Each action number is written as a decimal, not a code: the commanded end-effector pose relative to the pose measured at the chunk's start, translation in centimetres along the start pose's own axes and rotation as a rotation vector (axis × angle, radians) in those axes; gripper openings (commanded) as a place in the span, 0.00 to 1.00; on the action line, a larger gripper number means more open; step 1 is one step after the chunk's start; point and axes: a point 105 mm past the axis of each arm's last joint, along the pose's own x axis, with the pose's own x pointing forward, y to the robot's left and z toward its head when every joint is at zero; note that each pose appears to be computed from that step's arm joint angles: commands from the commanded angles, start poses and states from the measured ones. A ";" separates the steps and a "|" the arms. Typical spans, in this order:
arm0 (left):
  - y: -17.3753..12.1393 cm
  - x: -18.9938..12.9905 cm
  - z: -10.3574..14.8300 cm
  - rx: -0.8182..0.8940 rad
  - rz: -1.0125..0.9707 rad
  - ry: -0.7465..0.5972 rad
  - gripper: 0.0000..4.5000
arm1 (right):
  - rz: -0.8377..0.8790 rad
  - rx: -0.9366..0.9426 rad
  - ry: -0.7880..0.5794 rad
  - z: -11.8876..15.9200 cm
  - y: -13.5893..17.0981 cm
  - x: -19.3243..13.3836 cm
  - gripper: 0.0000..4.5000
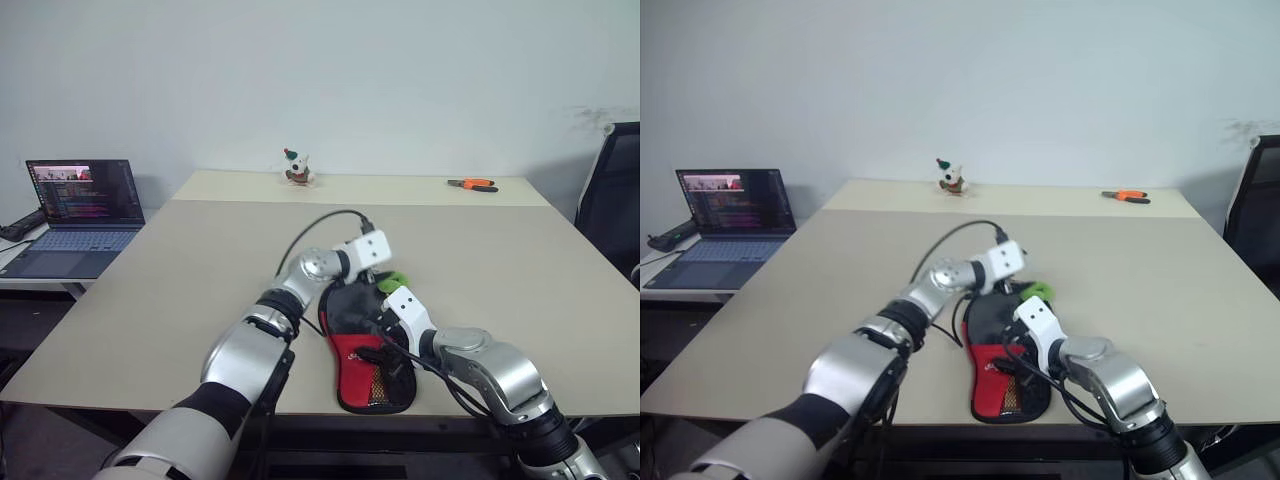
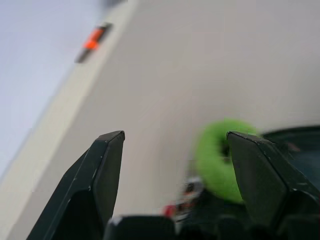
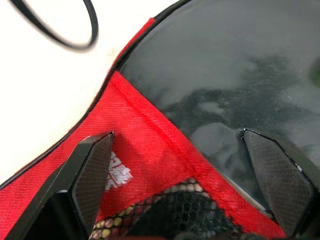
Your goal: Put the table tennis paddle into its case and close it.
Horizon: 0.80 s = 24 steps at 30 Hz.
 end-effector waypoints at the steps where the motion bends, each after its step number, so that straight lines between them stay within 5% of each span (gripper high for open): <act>1: 2.8 -1.8 1.0 -0.030 0.059 -0.073 0.79 | -0.019 0.033 0.008 -0.1 -0.6 -0.9 1.00; 5: 4.5 -5.7 -1.4 -0.289 0.084 -0.139 0.79 | 0.020 0.020 -0.071 2.1 0.2 -2.3 1.00; 9: 3.2 -8.4 -1.6 -0.490 -0.063 -0.253 0.79 | 0.069 -0.012 -0.156 4.6 0.8 -4.0 1.00; 24: -3.3 -8.7 -4.8 -0.442 -0.290 -0.045 0.79 | -0.033 -0.242 -0.206 9.0 -4.8 -5.9 1.00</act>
